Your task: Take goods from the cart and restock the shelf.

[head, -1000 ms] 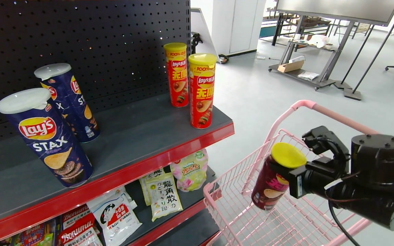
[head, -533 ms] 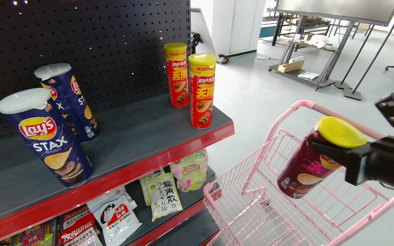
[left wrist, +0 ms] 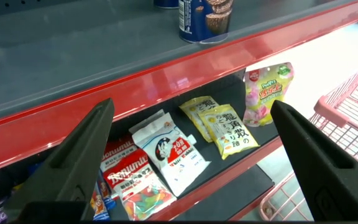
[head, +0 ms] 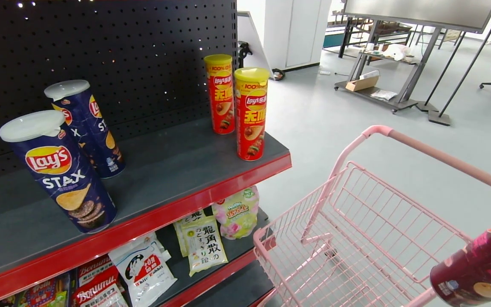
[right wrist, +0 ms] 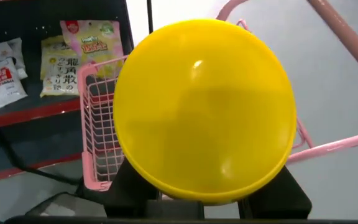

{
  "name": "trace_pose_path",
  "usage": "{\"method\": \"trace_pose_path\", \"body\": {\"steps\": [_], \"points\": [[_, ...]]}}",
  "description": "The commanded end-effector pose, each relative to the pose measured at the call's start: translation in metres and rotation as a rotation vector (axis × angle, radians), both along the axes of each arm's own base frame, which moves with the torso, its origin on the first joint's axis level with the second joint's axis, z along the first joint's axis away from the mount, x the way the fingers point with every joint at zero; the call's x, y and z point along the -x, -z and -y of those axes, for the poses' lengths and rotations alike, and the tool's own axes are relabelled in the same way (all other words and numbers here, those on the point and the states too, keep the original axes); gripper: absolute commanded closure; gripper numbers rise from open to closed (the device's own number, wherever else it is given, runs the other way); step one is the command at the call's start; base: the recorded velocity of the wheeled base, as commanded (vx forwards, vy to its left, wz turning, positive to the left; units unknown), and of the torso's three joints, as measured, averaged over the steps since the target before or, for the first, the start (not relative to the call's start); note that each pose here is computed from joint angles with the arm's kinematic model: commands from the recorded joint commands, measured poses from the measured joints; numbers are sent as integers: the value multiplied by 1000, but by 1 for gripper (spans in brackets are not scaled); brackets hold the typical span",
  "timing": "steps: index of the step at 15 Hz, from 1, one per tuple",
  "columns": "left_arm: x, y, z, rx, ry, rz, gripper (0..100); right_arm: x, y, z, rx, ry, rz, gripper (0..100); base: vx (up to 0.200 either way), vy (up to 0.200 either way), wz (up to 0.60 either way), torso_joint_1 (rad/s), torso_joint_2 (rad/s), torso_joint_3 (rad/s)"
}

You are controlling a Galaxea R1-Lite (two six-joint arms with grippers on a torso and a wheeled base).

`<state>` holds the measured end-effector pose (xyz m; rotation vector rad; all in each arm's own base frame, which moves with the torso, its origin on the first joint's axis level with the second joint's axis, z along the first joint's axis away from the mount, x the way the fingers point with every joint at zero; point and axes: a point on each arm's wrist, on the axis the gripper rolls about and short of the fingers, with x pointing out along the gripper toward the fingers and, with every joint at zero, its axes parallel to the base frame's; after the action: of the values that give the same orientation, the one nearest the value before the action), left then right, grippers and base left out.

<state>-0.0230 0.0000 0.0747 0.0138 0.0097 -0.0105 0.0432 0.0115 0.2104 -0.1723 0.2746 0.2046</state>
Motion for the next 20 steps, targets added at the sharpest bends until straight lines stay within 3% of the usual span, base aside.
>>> {"method": "trace_pose_path", "body": {"steps": [1,4,20], "points": [[0,0,0,0,0,-1,0,14,-3,5,-12,12,67,100,0,0,0,0,0,0],[0,0,0,0,0,-1,0,15,-3,6,-6,16,72,100,0,0,0,24,-56,-37],[0,0,0,0,0,-1,0,8,-4,3,2,16,54,100,0,0,0,155,-361,-208]]}}
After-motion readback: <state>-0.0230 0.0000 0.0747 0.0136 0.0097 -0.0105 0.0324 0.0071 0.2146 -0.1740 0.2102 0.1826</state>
